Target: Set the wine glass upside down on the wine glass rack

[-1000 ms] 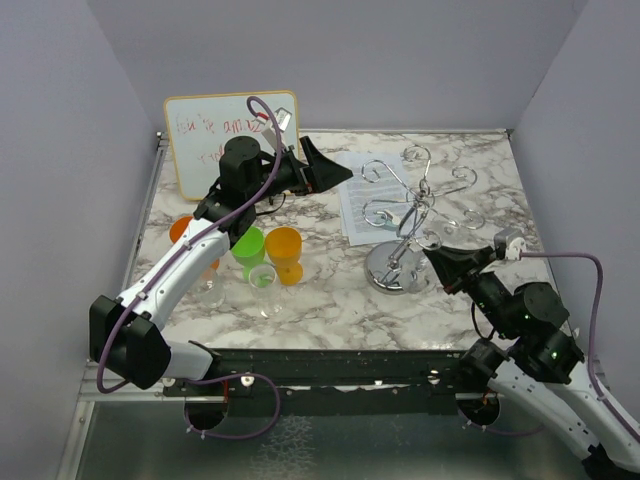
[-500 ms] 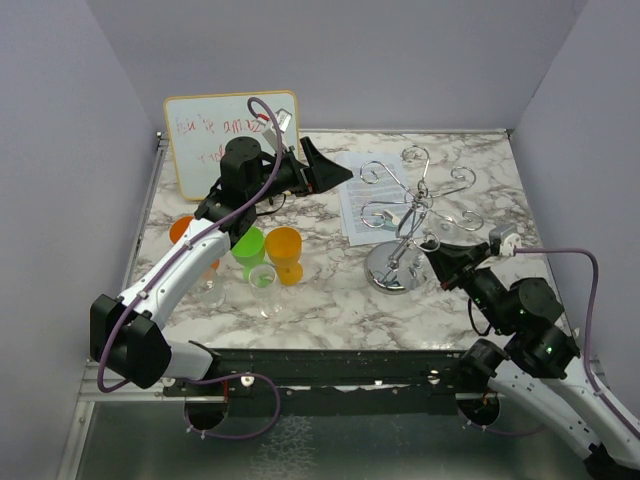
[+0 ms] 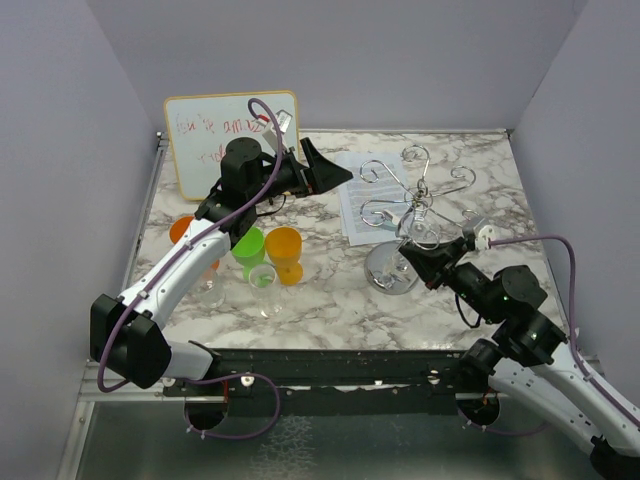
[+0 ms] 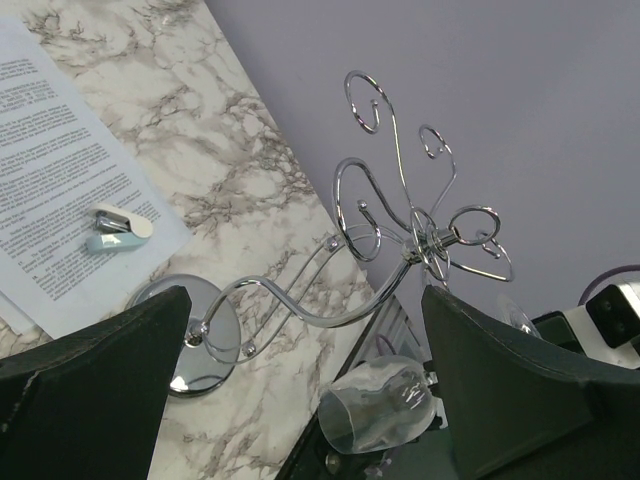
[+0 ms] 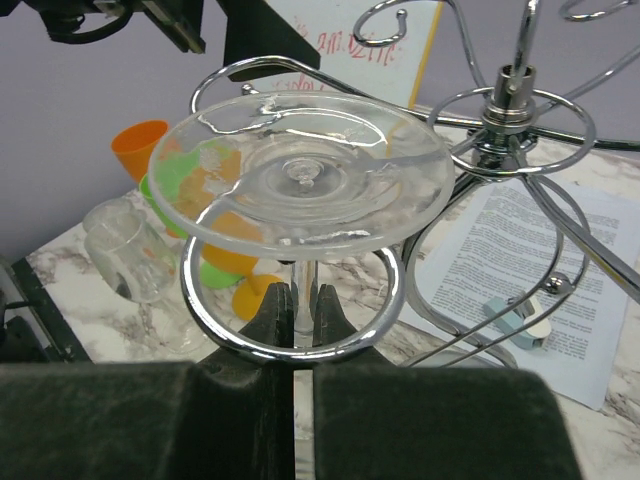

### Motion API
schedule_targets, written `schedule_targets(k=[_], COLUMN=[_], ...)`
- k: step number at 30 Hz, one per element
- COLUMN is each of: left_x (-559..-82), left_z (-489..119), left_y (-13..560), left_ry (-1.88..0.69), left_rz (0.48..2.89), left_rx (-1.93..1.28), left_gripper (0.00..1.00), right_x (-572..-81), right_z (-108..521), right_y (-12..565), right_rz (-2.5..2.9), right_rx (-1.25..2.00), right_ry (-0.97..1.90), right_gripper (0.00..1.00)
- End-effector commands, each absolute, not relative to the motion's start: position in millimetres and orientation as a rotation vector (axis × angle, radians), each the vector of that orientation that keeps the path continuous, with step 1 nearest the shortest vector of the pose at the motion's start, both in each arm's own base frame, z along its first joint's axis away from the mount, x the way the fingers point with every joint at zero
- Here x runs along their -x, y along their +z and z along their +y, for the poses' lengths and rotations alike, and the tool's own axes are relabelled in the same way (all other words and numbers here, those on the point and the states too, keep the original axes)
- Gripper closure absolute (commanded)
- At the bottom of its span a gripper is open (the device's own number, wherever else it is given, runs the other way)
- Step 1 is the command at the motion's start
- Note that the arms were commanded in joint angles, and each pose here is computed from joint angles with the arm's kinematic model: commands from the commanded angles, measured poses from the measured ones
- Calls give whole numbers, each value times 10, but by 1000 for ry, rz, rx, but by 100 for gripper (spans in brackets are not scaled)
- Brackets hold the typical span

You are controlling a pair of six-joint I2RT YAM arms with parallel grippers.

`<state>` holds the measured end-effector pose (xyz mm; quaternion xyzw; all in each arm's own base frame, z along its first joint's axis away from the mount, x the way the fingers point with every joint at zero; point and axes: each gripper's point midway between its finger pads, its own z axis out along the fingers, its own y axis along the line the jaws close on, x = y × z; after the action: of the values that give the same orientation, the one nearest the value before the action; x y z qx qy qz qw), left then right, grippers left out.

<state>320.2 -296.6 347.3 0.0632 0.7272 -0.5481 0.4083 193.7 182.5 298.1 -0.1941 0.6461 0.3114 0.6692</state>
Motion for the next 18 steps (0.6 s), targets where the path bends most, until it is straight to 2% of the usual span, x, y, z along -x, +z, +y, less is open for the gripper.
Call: schedule_targets(k=[1,9,18], left_x=[-3162,-3170,-3177], left_z=[-2986,-2990,-2987], left_y=[3463,3444,3443], left_ry=[-1401,-1400,-1397], left_rz=[1831,1834,1834], left_rx=[-182,-183,-178], left_gripper=[1,1,1], right_x=[-1743,-1621,-1736], right_z=[1922,1789,1495], right_y=[3289,3287,3251], right_rz=[1326,1339,1384], right_rx=[502,480,310], right_ry=[804,810,719], right_gripper=[99,99,99])
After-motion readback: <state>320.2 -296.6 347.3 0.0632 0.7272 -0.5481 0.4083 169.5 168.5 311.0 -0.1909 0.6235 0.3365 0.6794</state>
